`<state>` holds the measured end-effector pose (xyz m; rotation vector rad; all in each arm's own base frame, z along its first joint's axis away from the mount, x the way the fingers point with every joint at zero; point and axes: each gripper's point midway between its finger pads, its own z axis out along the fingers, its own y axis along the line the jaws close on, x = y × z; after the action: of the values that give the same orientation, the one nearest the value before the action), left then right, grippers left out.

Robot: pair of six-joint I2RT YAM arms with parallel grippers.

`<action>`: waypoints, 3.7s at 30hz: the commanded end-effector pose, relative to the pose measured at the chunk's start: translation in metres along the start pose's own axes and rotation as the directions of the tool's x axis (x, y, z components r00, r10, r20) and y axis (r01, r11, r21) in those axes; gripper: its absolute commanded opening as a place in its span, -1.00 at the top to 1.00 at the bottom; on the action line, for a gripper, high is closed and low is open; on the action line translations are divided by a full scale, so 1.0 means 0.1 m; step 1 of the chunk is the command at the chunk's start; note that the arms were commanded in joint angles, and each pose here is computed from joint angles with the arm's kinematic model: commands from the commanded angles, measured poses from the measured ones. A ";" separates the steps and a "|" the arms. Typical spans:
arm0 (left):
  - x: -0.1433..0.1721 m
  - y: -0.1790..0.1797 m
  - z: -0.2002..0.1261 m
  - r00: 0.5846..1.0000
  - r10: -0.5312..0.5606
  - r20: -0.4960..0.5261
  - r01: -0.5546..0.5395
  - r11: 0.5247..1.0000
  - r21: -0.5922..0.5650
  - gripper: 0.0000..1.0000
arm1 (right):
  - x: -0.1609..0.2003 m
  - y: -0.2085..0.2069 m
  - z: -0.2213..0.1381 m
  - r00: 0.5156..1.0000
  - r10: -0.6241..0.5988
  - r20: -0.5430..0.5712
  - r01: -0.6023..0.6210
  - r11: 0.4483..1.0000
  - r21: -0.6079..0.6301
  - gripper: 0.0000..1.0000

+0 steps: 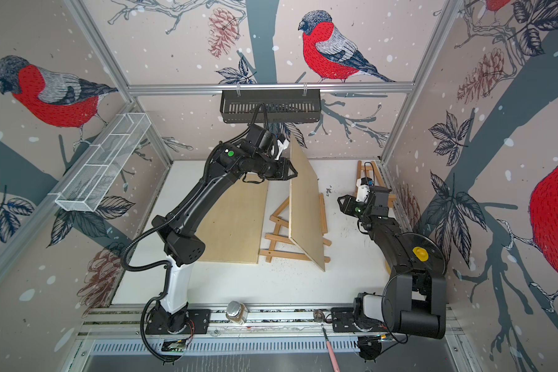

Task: Disassemble the easel
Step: Pick up the drawing board from the easel, then place the drawing board on the drawing board.

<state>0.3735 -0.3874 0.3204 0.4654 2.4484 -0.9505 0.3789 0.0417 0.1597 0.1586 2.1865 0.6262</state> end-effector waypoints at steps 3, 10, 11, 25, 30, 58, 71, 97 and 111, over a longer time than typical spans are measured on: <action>0.02 0.00 0.11 1.000 -0.018 -0.017 0.018 1.000 0.004 0.21 | -0.02 0.05 -0.01 1.000 -0.019 0.012 0.020 1.000 -0.024 0.03; 0.04 0.13 0.16 0.999 -0.033 -0.020 0.032 0.998 -0.060 0.24 | -0.02 0.06 -0.01 1.000 -0.020 0.011 0.020 0.999 -0.031 0.02; 0.05 0.16 0.17 0.999 -0.034 -0.023 0.032 0.997 -0.076 0.25 | -0.01 0.06 0.00 1.000 -0.019 0.008 0.019 0.999 -0.031 0.02; 0.24 0.59 0.02 0.997 -0.054 -0.057 0.034 0.950 -0.311 0.74 | 0.02 0.09 0.04 1.000 -0.025 -0.005 0.025 0.999 -0.036 0.02; 0.24 0.60 0.03 0.998 -0.038 -0.058 0.017 0.947 -0.320 1.00 | 0.04 0.10 0.06 1.000 -0.028 -0.012 0.028 0.999 -0.034 0.03; -0.32 -0.03 -1.94 0.919 0.060 0.389 -0.103 0.991 0.091 1.00 | -0.02 0.25 0.00 0.998 -0.067 0.017 0.068 0.996 -0.063 0.03; 0.07 0.53 -3.04 0.852 -0.044 0.522 -0.046 0.986 0.159 1.00 | -0.04 0.42 0.03 0.995 -0.098 0.011 0.099 0.992 -0.075 0.03; 0.14 1.13 -3.22 0.824 -0.068 0.562 0.093 0.996 -0.016 1.00 | 0.01 0.46 0.00 0.992 -0.127 -0.002 0.126 0.989 -0.071 0.03; 0.34 2.01 -2.55 0.877 -0.147 0.457 0.113 0.988 0.101 1.00 | 0.01 0.51 -0.07 0.991 -0.136 0.015 0.137 0.988 -0.074 0.03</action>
<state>0.3531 -0.0535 0.3316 -0.1031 2.1922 -0.9708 0.3675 0.0846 0.1844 -0.0128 2.1556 0.6451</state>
